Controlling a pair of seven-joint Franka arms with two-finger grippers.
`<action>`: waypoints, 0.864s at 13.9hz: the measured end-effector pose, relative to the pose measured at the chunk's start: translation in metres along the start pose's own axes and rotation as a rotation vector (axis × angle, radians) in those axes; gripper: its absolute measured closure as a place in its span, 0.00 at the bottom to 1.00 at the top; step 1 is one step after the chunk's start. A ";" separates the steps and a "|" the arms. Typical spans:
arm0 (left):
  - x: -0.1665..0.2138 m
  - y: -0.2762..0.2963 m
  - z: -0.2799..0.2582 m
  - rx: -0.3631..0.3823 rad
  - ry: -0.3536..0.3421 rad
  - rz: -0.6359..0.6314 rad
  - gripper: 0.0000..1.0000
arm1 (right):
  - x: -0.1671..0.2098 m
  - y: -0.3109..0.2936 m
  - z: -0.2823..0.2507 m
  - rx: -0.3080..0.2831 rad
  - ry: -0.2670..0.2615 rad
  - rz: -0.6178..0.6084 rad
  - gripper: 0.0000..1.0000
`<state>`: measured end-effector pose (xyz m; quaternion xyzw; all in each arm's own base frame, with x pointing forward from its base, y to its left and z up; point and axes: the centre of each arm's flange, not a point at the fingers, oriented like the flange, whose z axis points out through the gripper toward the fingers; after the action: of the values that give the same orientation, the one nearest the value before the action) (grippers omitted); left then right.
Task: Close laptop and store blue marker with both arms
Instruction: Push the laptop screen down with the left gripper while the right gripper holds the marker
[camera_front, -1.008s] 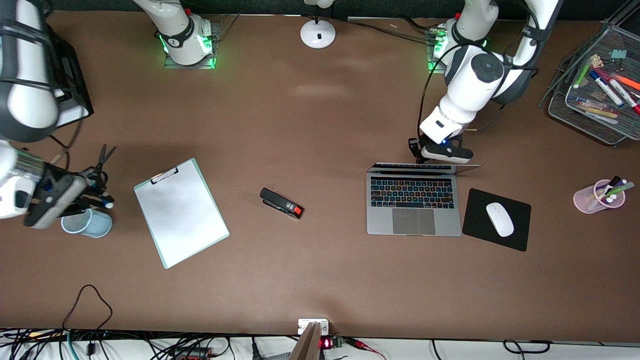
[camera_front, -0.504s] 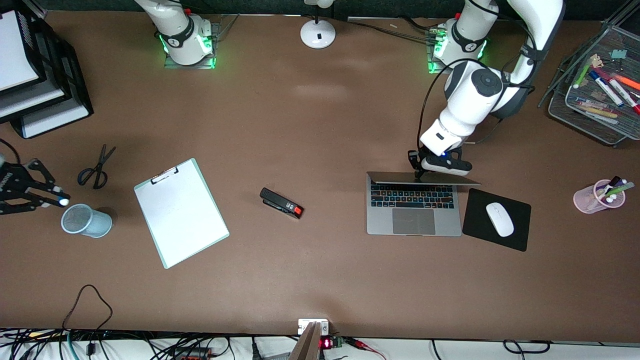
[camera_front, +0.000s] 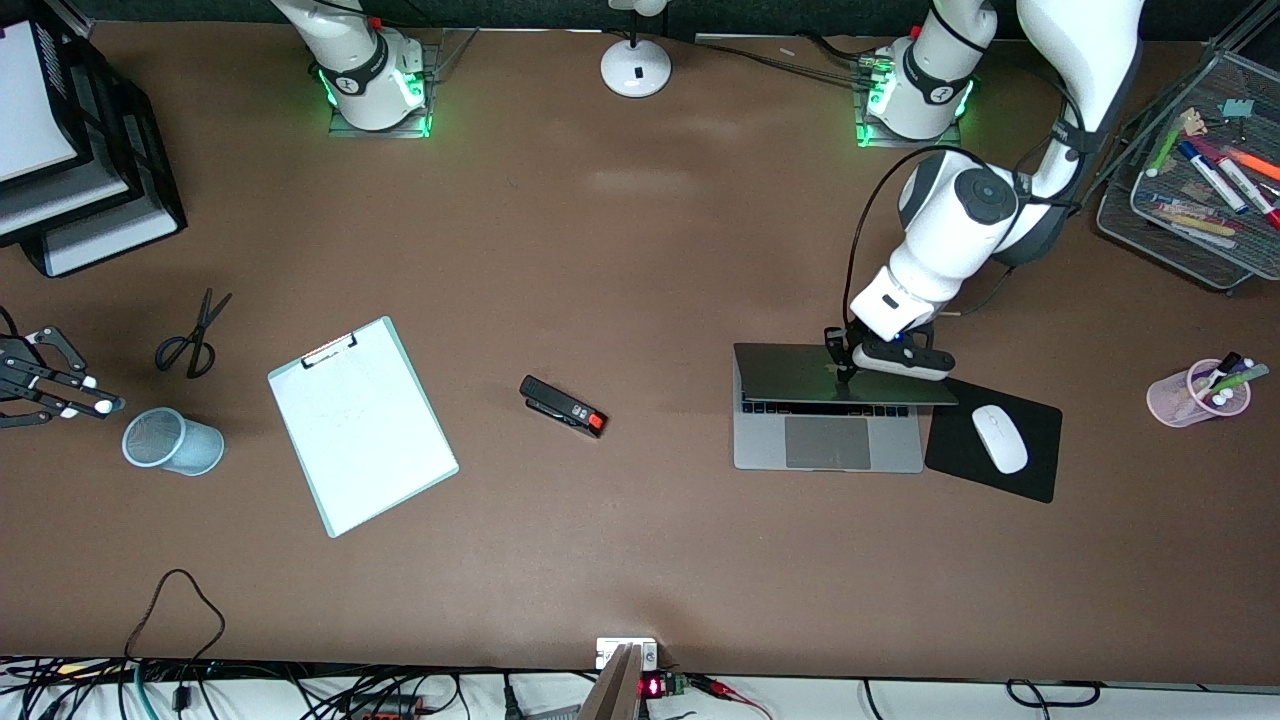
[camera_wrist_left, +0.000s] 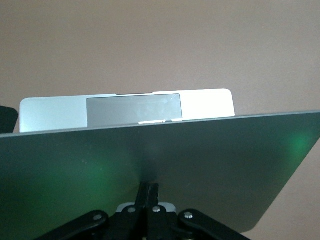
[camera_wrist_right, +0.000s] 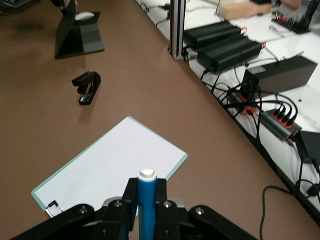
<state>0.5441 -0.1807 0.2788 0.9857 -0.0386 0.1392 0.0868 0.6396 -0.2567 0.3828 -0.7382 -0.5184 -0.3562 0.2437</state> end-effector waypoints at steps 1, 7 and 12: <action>0.004 -0.005 0.004 0.004 0.011 0.007 0.99 | -0.009 0.002 -0.002 -0.014 0.033 -0.020 0.82; 0.015 -0.022 0.040 -0.007 0.045 0.035 0.99 | -0.060 0.022 0.014 -0.034 0.207 -0.120 0.82; 0.029 -0.027 0.058 -0.015 0.056 0.037 0.99 | -0.111 0.018 0.043 -0.014 0.283 -0.165 0.82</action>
<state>0.5901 -0.1661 0.2279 0.9799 -0.0553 0.1678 0.0927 0.6451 -0.2969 0.2696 -0.6371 -0.5354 -0.4793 0.2790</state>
